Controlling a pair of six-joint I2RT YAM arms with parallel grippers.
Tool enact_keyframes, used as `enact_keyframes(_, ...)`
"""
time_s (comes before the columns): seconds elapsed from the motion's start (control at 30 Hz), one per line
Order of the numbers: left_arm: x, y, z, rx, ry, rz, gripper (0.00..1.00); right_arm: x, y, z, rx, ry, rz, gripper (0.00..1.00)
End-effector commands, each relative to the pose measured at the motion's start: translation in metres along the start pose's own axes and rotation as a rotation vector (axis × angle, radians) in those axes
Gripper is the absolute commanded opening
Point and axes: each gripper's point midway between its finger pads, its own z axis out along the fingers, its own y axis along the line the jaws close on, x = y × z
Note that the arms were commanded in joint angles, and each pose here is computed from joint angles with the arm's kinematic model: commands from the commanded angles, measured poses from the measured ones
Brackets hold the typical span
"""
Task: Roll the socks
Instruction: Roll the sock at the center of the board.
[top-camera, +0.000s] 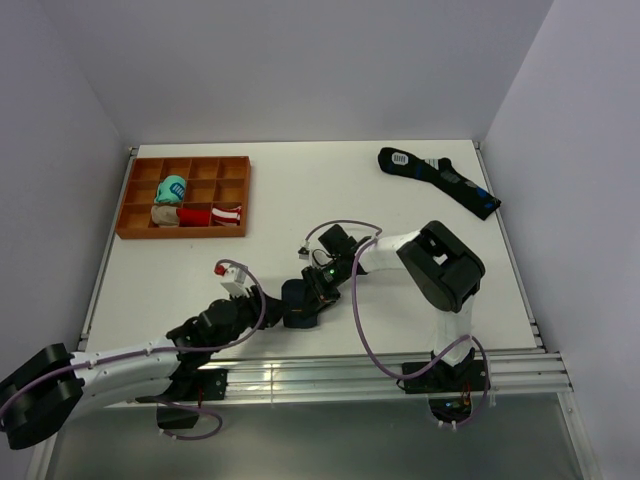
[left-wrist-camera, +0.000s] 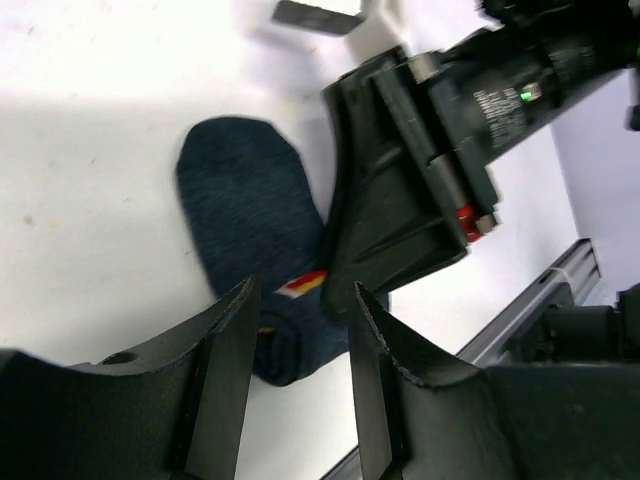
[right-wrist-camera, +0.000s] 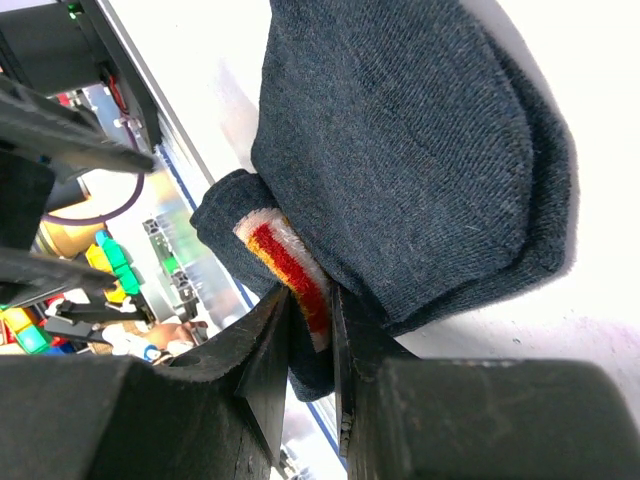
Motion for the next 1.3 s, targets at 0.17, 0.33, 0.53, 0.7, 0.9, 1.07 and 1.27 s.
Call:
enact_keyframes(0.17, 0.014, 0.004, 0.002, 0.009, 0.052, 0.057, 0.46, 0.029, -0.065, 0.003, 0.264, 0.076, 0.078, 0.10)
enact_keyframes(0.33, 0.021, 0.002, 0.004, 0.014, 0.068, 0.072, 0.46, 0.030, -0.068, 0.003, 0.267, 0.080, 0.080, 0.10)
enact_keyframes(0.53, 0.028, 0.001, 0.007, 0.010, 0.099, 0.094, 0.46, 0.029, -0.068, 0.004, 0.264, 0.083, 0.078, 0.10)
enact_keyframes(0.7, 0.033, 0.007, 0.010, -0.023, 0.108, 0.094, 0.46, 0.029, -0.068, 0.004, 0.263, 0.086, 0.078, 0.10)
enact_keyframes(0.9, 0.029, 0.018, 0.013, -0.095, 0.089, 0.096, 0.46, 0.031, -0.068, 0.005, 0.259, 0.090, 0.076, 0.10)
enact_keyframes(1.07, 0.024, 0.016, 0.016, -0.108, 0.071, 0.096, 0.45, 0.030, -0.068, 0.005, 0.257, 0.089, 0.073, 0.10)
enact_keyframes(1.27, 0.033, 0.020, 0.021, -0.132, 0.107, 0.109, 0.43, 0.029, -0.067, 0.005, 0.254, 0.089, 0.069, 0.10)
